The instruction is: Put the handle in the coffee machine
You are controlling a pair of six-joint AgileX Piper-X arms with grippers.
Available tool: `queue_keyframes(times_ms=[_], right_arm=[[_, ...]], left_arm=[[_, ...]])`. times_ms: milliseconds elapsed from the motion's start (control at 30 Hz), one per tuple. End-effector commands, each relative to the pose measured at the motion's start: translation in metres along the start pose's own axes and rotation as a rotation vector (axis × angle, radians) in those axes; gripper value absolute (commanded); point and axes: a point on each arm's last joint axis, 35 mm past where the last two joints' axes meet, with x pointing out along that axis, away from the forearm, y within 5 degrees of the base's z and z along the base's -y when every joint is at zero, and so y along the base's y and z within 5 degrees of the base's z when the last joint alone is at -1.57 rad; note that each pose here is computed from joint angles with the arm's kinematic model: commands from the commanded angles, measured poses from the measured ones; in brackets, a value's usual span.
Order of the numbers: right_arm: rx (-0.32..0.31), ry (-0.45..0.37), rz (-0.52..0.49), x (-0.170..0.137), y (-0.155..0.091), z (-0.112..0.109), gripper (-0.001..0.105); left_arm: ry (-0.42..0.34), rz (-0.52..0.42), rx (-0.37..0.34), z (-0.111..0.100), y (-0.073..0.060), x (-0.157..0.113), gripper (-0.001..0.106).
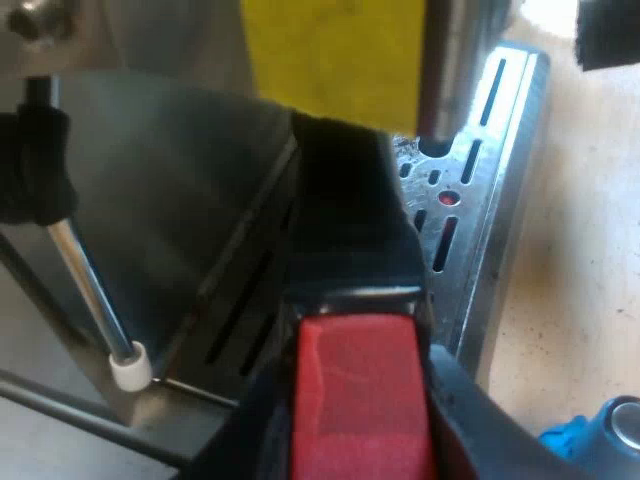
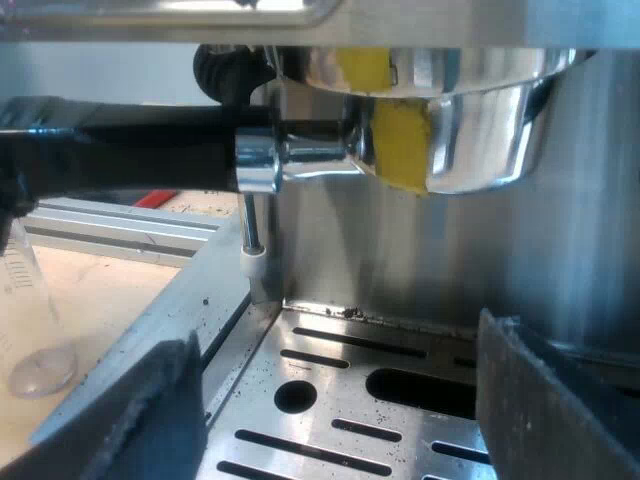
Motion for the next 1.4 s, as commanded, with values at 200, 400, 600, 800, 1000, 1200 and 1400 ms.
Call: queue_keyframes(times_ms=[200,400,600,800,1000,1200,1400], right_arm=[[0.005,-0.016,-0.004,0.001,-0.001,0.004,0.060],[0.005,-0.016,-0.004,0.001,-0.001,0.004,0.060],[0.005,-0.015,-0.009,0.001,-0.002,0.004,0.060],[-0.033,0.019,-0.052,0.012,-0.009,-0.005,0.060],[-0.112,-0.008,-0.037,0.027,-0.002,-0.024,0.042],[-0.040,-0.089,-0.110,0.045,-0.003,-0.042,0.041],[-0.078,-0.112,-0.153,0.069,0.000,-0.045,0.036]], left_arm=[[-0.151,-0.061,0.020,0.014,-0.001,-0.007,0.000],[-0.180,-0.063,-0.013,0.013,0.000,-0.013,0.000],[-0.195,-0.098,-0.045,0.013,-0.004,-0.012,0.000],[-0.196,-0.116,-0.081,0.011,-0.006,-0.012,0.000],[-0.198,-0.118,-0.083,0.011,-0.007,-0.012,0.000],[-0.198,-0.118,-0.083,0.011,-0.007,-0.012,0.000],[-0.198,-0.118,-0.083,0.011,-0.007,-0.012,0.000]])
